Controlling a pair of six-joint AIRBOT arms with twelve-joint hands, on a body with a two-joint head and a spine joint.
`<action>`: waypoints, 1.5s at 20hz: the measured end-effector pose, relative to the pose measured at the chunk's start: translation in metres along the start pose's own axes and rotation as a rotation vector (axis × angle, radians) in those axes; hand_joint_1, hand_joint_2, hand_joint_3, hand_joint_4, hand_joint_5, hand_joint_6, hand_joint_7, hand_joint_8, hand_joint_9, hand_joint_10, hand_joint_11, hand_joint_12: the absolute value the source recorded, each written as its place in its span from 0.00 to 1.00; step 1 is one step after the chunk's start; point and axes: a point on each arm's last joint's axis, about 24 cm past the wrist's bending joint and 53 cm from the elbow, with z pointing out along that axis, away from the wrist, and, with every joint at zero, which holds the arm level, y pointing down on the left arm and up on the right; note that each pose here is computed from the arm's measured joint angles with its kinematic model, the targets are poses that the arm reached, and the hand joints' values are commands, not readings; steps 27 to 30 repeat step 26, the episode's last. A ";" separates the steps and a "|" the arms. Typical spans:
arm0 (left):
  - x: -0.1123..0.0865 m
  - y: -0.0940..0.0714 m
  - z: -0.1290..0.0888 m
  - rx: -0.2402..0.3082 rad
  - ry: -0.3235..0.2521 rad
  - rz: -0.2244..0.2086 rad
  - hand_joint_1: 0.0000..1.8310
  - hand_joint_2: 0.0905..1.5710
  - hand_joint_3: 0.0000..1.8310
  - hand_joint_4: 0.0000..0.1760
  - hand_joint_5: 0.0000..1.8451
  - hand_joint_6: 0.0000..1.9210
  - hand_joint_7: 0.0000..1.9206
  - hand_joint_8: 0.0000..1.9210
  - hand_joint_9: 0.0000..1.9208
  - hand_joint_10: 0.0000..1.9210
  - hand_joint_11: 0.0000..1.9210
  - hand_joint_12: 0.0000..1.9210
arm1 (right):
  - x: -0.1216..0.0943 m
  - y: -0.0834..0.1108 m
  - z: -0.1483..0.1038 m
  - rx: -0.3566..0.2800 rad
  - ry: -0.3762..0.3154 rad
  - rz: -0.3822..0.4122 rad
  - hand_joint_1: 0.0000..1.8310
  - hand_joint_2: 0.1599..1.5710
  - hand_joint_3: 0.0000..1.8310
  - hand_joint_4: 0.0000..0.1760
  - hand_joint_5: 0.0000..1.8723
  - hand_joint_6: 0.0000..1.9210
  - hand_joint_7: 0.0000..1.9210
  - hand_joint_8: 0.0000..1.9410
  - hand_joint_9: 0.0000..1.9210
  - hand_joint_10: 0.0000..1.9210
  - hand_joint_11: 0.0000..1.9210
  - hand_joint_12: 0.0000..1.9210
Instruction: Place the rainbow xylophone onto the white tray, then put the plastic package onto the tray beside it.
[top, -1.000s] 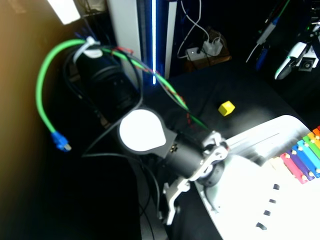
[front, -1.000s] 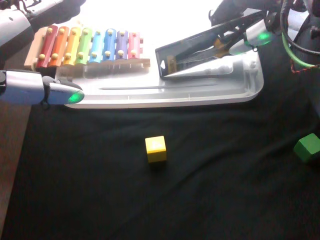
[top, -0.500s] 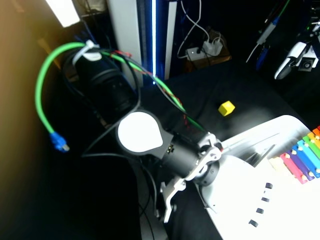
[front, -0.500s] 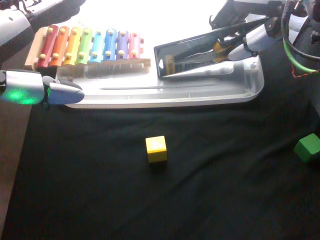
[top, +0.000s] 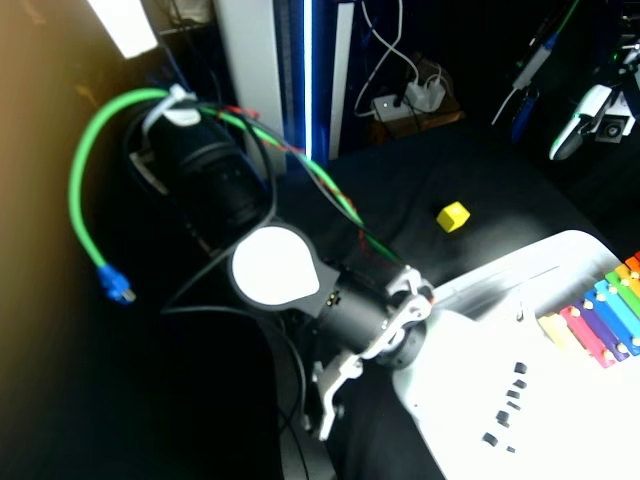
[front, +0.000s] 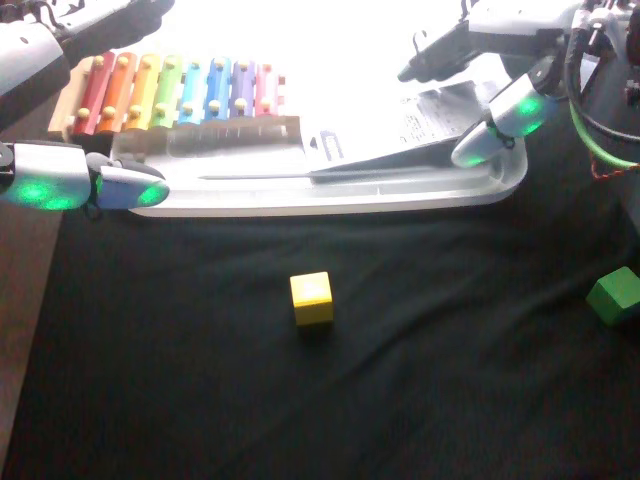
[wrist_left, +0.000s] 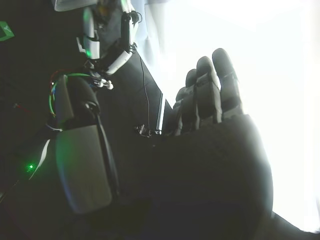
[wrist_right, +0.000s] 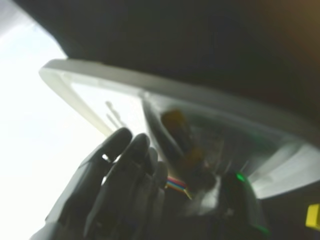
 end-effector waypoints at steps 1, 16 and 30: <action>0.000 0.000 0.000 0.000 0.001 0.001 0.45 0.58 0.00 0.00 0.00 0.00 0.10 0.00 0.14 0.00 0.00 0.39 | 0.000 0.002 -0.002 -0.007 0.003 0.001 0.52 0.38 0.00 0.80 0.11 0.00 0.17 0.00 0.21 0.00 0.10 0.45; -0.013 -0.019 -0.005 0.069 -0.100 -0.060 0.46 0.53 0.00 0.35 0.00 0.00 0.08 0.00 0.11 0.00 0.00 0.42 | -0.025 0.065 -0.064 -0.252 -0.075 0.043 0.31 0.40 0.00 1.00 0.00 0.00 0.00 0.00 0.00 0.00 0.01 0.05; -0.075 -0.060 -0.032 0.225 -0.310 -0.017 0.45 0.47 0.00 0.40 0.00 0.00 0.08 0.00 0.09 0.00 0.00 0.54 | -0.053 0.140 -0.135 -0.537 -0.227 0.027 0.29 0.40 0.00 1.00 0.00 0.00 0.00 0.00 0.00 0.00 0.06 0.03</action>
